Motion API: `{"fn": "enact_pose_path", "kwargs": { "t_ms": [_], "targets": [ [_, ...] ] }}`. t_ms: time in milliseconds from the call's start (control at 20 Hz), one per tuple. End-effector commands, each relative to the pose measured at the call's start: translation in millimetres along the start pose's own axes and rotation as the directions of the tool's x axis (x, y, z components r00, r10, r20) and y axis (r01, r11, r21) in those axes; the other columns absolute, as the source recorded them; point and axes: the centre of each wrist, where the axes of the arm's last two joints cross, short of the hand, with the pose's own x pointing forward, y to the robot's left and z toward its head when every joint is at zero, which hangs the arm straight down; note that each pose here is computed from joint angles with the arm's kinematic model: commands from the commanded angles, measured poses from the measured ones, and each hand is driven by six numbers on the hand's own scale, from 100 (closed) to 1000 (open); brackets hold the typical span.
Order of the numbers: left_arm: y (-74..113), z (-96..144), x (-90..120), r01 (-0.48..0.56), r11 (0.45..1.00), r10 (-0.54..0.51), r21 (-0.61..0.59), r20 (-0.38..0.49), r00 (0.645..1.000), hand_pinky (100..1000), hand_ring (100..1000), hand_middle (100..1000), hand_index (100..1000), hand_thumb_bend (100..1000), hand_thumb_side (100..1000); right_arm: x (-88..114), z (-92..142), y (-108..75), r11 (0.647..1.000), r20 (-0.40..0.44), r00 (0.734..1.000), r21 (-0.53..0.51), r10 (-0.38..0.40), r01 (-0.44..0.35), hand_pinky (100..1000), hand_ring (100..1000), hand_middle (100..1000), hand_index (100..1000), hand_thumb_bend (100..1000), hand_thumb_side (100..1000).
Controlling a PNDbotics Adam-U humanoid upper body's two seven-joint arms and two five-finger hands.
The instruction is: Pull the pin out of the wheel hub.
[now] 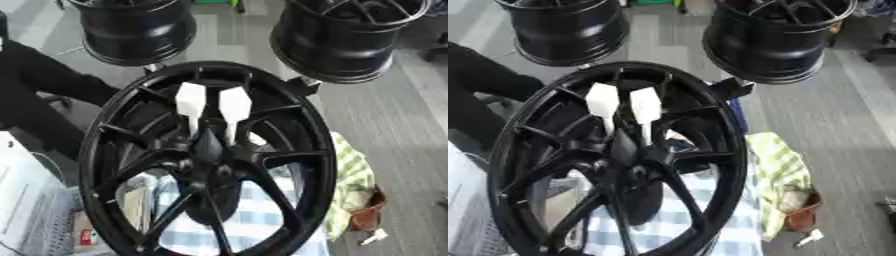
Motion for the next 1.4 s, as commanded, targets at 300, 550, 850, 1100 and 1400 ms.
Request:
{"fn": "enact_pose_path", "kwargs": {
  "t_ms": [300, 550, 850, 1100, 1400],
  "targets": [
    [16.4, 2.8, 5.2, 0.050, 0.998, -0.050, 0.025, 0.022, 0.998, 879, 870, 773, 883, 306, 100, 12.2, -7.7, -3.8, 0.998, 0.018, 0.999, -0.060, 0.027, -0.026, 748, 647, 642, 743, 154, 309],
    [16.9, 2.7, 5.1, 0.035, 0.998, -0.036, 0.044, 0.020, 0.999, 872, 857, 753, 874, 206, 100, 12.5, -7.7, -3.6, 0.998, 0.020, 0.999, -0.060, 0.026, -0.025, 748, 647, 642, 742, 156, 306],
    [15.9, 2.4, 4.1, -0.086, 0.986, 0.086, 0.141, 0.007, 0.996, 834, 803, 665, 818, 100, 429, 12.7, -7.9, -3.4, 0.998, 0.020, 0.999, -0.056, 0.031, -0.030, 746, 646, 641, 741, 158, 305],
    [15.4, 2.2, 6.3, -0.114, 0.980, 0.113, 0.165, 0.013, 0.993, 827, 789, 644, 809, 100, 375, 13.3, -8.0, -3.2, 0.998, 0.022, 0.999, -0.054, 0.030, -0.028, 746, 646, 640, 741, 158, 303],
    [15.6, 2.1, 7.5, -0.115, 0.979, 0.114, 0.170, 0.015, 0.993, 824, 783, 634, 805, 100, 381, 14.1, -8.0, -2.9, 0.998, 0.025, 0.999, -0.052, 0.027, -0.026, 745, 646, 640, 741, 158, 301]
  ]
}}
